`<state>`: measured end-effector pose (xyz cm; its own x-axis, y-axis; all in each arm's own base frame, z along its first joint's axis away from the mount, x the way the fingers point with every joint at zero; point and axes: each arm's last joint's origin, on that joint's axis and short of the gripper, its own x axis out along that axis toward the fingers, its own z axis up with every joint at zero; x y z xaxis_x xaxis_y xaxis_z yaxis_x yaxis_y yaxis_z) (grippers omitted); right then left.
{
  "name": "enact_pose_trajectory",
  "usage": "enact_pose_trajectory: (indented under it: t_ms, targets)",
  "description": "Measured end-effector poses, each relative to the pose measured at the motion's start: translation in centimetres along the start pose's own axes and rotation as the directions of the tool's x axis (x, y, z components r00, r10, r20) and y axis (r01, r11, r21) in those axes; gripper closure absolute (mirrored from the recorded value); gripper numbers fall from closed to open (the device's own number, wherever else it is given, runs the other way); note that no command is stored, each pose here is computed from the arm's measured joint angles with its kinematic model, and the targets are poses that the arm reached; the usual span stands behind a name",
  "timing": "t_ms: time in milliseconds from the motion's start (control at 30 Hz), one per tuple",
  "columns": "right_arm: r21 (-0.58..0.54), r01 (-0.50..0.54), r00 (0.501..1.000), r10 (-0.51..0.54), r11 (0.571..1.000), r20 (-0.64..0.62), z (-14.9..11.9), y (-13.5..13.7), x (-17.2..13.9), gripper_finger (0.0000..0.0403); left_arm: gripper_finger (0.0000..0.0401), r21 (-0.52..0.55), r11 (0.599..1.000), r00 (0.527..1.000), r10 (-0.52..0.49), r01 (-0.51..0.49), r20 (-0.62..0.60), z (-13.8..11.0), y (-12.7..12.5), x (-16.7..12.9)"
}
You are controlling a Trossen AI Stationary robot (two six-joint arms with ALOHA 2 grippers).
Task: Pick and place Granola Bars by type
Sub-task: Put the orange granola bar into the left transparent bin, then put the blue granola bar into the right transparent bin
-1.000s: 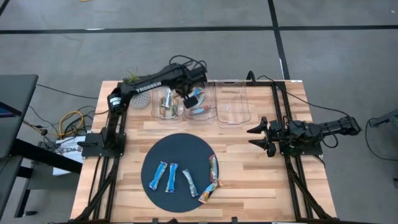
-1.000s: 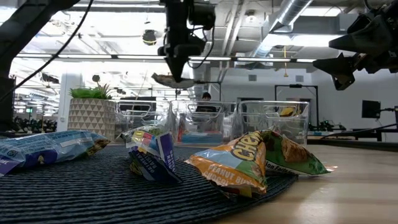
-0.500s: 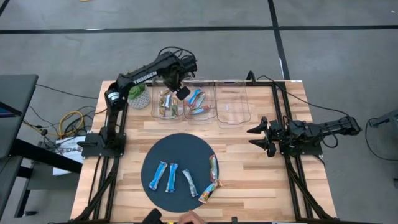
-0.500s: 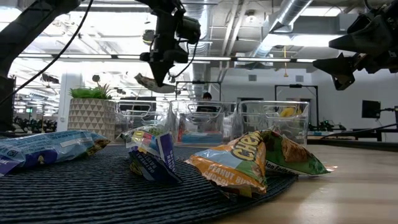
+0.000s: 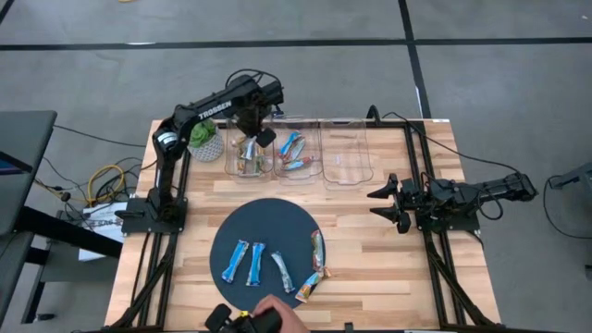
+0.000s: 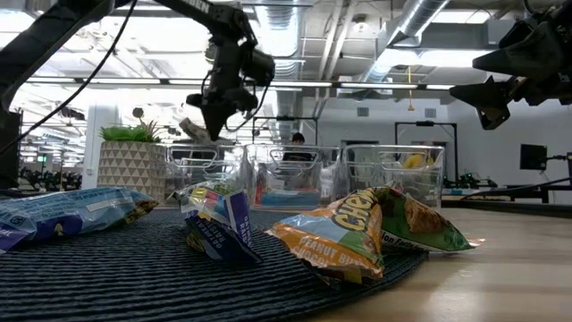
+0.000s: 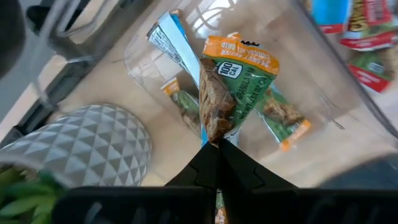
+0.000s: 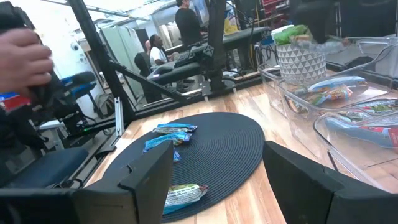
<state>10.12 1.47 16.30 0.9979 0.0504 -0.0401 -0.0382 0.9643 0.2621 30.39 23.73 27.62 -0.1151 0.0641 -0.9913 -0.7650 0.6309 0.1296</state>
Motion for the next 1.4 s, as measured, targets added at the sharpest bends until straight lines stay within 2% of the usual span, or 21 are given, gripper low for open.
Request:
enact_pose_trajectory:
  t_ms: [367, 600, 800, 1100, 1233, 1400]
  targets:
    - [0.0, 0.0, 1.0, 0.0, 1.0, 0.0, 0.0, 0.0, 0.0, 0.0159, 0.04, -0.019, 1.0, 1.0, -0.011, 0.011, -0.017, 0.3, 0.0, 5.6]
    - [0.0, 0.0, 1.0, 0.0, 1.0, 0.0, 0.0, 0.0, 0.0, 0.0159, 0.0399, -0.099, 0.99, 0.995, -0.104, 0.104, 0.005, 0.6, -0.1, 7.5]
    - [0.0, 0.0, 1.0, 0.0, 1.0, 0.001, 0.0, 0.0, 0.0, 0.0159, 0.0376, -0.093, 0.989, 0.994, -0.11, 0.112, 0.026, 0.8, -0.1, 7.5]
    - [0.0, 0.0, 1.0, 0.0, 1.0, 0.0, 0.0, 0.0, 0.0, 0.0159, 0.0277, -0.076, 0.989, 0.992, -0.125, 0.127, 0.032, 0.9, -0.1, 7.4]
    - [0.0, 0.0, 1.0, 0.0, 1.0, 0.001, 0.0, 0.0, 0.0, 0.0159, 0.025, -0.049, 0.989, 0.987, -0.134, 0.139, 0.089, 1.0, 0.1, 5.6]
    - [0.0, 0.0, 1.0, 0.0, 1.0, 0.001, 0.0, 0.0, 0.0, 0.0159, 0.0241, -0.043, 0.987, 0.968, -0.143, 0.155, 0.205, -0.1, 0.8, 2.2]
